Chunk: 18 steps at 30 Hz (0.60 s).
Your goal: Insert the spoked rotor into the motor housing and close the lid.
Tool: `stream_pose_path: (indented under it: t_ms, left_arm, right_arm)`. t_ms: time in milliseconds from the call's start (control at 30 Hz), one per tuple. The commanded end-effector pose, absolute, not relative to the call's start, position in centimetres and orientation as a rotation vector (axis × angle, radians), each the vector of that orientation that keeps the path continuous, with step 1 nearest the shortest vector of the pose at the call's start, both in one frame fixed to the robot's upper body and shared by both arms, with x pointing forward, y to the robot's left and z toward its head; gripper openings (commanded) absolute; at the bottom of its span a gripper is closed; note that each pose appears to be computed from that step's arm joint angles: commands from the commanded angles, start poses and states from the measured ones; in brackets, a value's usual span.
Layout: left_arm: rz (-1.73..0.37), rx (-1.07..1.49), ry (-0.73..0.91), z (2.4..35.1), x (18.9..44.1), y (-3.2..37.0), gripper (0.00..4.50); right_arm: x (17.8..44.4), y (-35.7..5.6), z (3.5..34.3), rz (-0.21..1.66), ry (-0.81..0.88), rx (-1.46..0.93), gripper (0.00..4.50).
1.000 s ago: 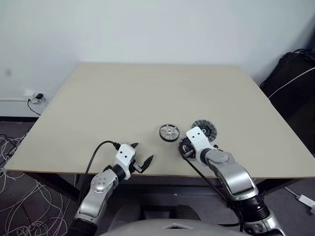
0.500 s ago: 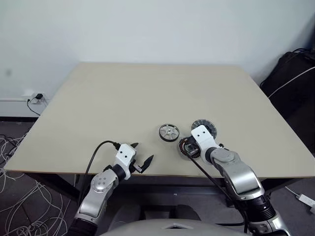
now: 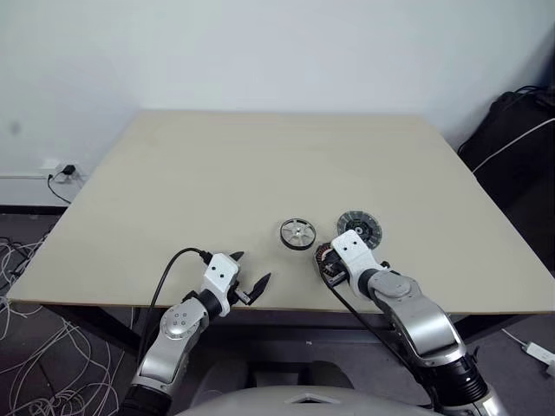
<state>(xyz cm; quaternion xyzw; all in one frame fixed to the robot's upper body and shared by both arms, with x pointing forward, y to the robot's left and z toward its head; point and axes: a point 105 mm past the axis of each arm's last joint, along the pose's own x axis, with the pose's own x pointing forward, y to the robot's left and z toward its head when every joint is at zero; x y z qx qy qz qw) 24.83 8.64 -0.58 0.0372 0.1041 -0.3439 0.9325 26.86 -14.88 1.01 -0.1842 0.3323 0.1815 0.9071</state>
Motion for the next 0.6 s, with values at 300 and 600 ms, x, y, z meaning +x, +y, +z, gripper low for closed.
stream_pose_path:
  t_ms: [300,600]
  left_arm:
    - [-0.715,0.068,0.169,0.54,25.06,8.15,4.50]
    - [-0.708,0.070,0.172,0.50,25.02,8.30,4.50]
  right_arm:
    - [28.27,-15.17,2.75,0.314,0.617,-0.337,0.92]
    - [28.78,-15.76,2.61,0.308,0.620,-0.387,0.92]
